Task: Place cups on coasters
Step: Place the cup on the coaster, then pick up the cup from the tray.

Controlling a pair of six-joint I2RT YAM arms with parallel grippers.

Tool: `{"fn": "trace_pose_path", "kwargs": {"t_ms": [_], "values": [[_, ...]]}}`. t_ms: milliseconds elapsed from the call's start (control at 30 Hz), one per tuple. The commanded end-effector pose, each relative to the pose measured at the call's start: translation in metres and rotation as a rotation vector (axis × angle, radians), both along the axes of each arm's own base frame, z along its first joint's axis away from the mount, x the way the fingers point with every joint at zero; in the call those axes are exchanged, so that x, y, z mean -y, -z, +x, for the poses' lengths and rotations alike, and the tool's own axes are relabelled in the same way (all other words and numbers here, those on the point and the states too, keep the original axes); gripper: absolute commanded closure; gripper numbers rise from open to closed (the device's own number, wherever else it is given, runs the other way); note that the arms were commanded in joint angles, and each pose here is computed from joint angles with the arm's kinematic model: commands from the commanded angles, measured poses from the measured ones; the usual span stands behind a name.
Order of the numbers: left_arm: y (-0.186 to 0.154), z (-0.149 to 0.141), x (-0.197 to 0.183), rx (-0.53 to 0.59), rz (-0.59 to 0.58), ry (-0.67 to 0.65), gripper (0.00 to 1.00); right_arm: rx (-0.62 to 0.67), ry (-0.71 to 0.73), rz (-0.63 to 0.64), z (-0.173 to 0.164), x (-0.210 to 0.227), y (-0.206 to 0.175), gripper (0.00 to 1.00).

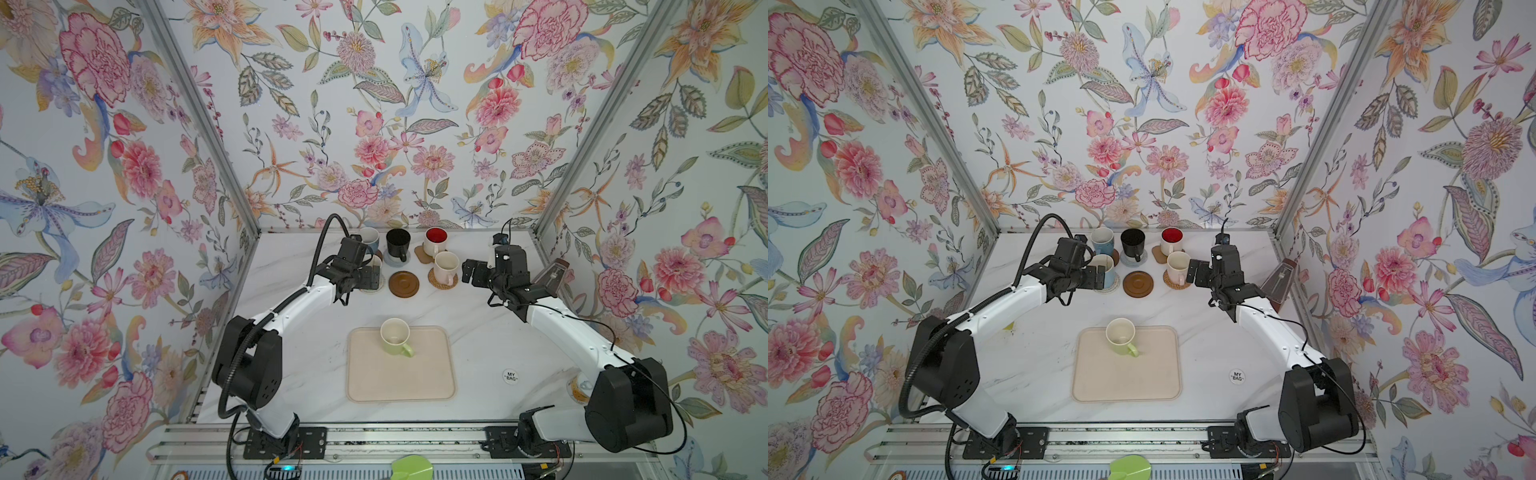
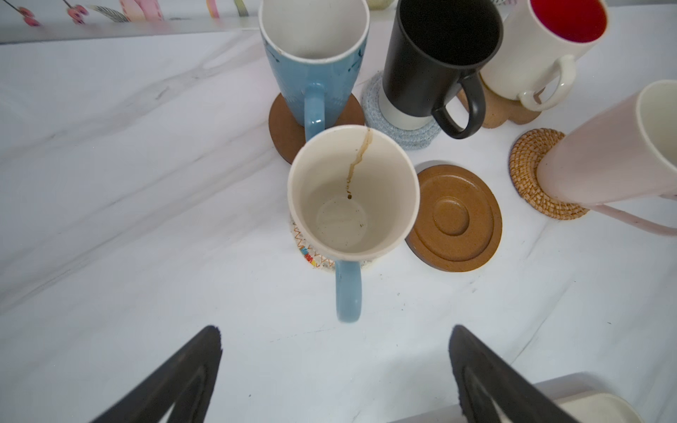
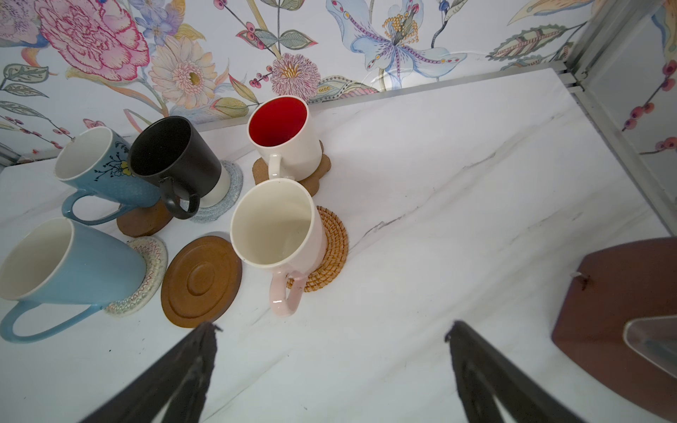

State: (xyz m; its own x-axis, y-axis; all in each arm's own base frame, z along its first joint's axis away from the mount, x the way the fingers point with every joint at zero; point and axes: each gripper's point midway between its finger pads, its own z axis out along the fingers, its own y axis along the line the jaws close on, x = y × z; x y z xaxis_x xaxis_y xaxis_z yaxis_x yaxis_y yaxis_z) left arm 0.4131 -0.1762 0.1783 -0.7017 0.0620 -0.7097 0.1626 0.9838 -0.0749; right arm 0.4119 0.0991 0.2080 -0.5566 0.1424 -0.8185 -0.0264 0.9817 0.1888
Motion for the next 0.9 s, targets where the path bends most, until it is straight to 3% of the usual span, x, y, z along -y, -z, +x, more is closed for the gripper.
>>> {"fn": "trace_pose_path", "kwargs": {"t_ms": [0,133,333,567,867], "values": [[-0.044,-0.008,-0.014,0.148,-0.031,-0.017,0.01,0.043,0.002,0.037,-0.001,0.000,-0.024,0.01],[-0.059,-0.033,-0.023,0.252,-0.107,-0.016,0.01,0.044,-0.007,0.047,-0.002,-0.003,-0.025,0.01],[-0.039,-0.064,-0.039,0.293,-0.183,-0.055,0.01,0.040,-0.033,0.056,-0.005,-0.009,-0.028,0.01],[-0.030,-0.073,-0.041,0.302,-0.262,-0.081,0.01,0.027,-0.080,0.071,-0.015,-0.026,-0.031,0.01],[-0.031,-0.082,-0.053,0.342,-0.259,-0.114,0.01,0.011,-0.178,0.061,-0.017,-0.068,-0.045,0.01]]}}
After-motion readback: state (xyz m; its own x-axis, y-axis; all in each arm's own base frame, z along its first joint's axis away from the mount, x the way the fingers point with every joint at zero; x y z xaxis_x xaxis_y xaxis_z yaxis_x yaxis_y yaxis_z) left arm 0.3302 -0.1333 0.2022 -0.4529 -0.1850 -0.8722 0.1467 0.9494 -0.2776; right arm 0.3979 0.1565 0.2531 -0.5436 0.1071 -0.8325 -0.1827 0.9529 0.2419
